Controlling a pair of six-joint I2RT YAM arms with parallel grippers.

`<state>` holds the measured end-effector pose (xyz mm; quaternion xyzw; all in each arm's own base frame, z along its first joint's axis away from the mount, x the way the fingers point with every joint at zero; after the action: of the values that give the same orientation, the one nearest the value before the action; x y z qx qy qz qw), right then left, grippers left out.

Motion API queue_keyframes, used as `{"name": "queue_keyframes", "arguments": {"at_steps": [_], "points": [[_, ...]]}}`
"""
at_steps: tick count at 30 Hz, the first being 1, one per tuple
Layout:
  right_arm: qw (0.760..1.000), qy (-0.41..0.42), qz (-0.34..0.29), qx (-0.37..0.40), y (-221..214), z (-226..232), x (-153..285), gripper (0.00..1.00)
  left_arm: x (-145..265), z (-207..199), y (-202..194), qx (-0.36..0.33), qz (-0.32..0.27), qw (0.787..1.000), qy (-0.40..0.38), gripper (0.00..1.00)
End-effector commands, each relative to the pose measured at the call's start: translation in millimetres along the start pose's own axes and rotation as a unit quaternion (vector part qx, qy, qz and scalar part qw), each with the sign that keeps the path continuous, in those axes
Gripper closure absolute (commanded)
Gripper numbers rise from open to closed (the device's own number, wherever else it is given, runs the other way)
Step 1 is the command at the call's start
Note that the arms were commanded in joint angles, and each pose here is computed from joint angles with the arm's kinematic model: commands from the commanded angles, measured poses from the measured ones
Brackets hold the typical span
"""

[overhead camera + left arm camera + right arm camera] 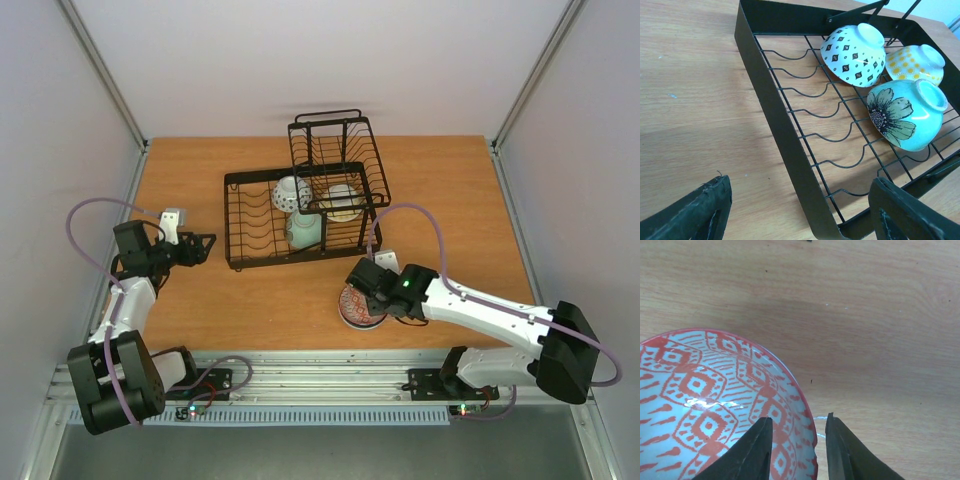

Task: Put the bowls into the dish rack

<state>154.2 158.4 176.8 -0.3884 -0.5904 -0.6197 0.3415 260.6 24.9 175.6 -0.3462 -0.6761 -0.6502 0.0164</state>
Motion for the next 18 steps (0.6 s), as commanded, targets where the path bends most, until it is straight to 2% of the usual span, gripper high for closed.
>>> {"name": "queue_keyframes", "arguments": {"at_steps": [1,11,18], "points": [[1.000,0.000,0.011,-0.011,-3,3,-10,0.71,2,1,10,-0.018,-0.015,1.000,-0.006,0.24],[1.000,-0.009,0.001,-0.014,0,-4,-1,0.98,2,-1,10,-0.021,-0.018,1.000,-0.014,0.24],[1.000,-0.006,-0.027,-0.009,11,-13,24,0.99,2,-1,10,-0.020,-0.018,0.999,-0.017,0.24]]}}
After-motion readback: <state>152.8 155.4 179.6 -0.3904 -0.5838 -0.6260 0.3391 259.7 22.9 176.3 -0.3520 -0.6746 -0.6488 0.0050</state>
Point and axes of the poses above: each gripper's point midway between its finger pads, its own x axis back along the fingers, its own z axis along the line the jaws close on, y = z × x, the point moved 8 cm from there along x, back along the fingers, and after that the axes turned 14 degrees about -x, right-handed, at the moved point
